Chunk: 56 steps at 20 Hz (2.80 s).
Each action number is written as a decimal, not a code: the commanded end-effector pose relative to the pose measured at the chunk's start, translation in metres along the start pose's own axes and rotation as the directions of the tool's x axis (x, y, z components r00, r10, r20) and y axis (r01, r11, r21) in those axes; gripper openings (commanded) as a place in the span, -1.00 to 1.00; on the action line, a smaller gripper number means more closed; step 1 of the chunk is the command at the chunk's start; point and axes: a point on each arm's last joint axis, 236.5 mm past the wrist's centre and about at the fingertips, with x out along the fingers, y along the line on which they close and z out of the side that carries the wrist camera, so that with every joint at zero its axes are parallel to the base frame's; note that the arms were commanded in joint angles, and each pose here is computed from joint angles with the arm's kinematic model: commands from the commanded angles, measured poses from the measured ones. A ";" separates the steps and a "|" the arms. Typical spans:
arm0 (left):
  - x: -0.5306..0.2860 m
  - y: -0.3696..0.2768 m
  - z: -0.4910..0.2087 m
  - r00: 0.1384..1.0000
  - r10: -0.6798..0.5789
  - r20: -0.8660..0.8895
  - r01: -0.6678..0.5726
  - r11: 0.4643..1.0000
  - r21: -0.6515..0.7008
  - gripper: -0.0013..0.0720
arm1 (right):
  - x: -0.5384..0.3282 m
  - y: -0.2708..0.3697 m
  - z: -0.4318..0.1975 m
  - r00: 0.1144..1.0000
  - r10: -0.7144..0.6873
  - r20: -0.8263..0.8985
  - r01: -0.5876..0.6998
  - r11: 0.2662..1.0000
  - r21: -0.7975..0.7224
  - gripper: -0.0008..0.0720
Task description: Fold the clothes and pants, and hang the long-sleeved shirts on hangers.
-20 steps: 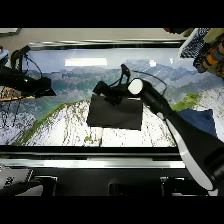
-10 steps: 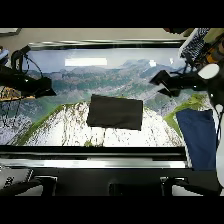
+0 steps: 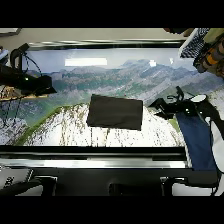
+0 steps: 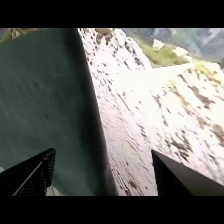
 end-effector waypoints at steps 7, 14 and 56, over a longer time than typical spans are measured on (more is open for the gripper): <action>0.004 0.000 0.016 0.998 -0.006 0.059 0.006 1.000 -0.013 -0.92 | 0.066 0.011 -0.030 0.997 0.023 -0.078 -0.025 0.999 -0.028 0.30; 0.005 0.001 0.016 0.998 -0.004 0.056 0.005 1.000 -0.013 -0.92 | 0.041 0.056 0.004 0.990 0.142 0.020 -0.143 0.989 0.027 -0.88; 0.024 0.012 -0.013 0.997 0.010 -0.082 -0.013 0.999 -0.036 -0.92 | -0.371 -0.076 -0.015 0.700 -0.621 0.354 0.022 0.513 0.858 -0.88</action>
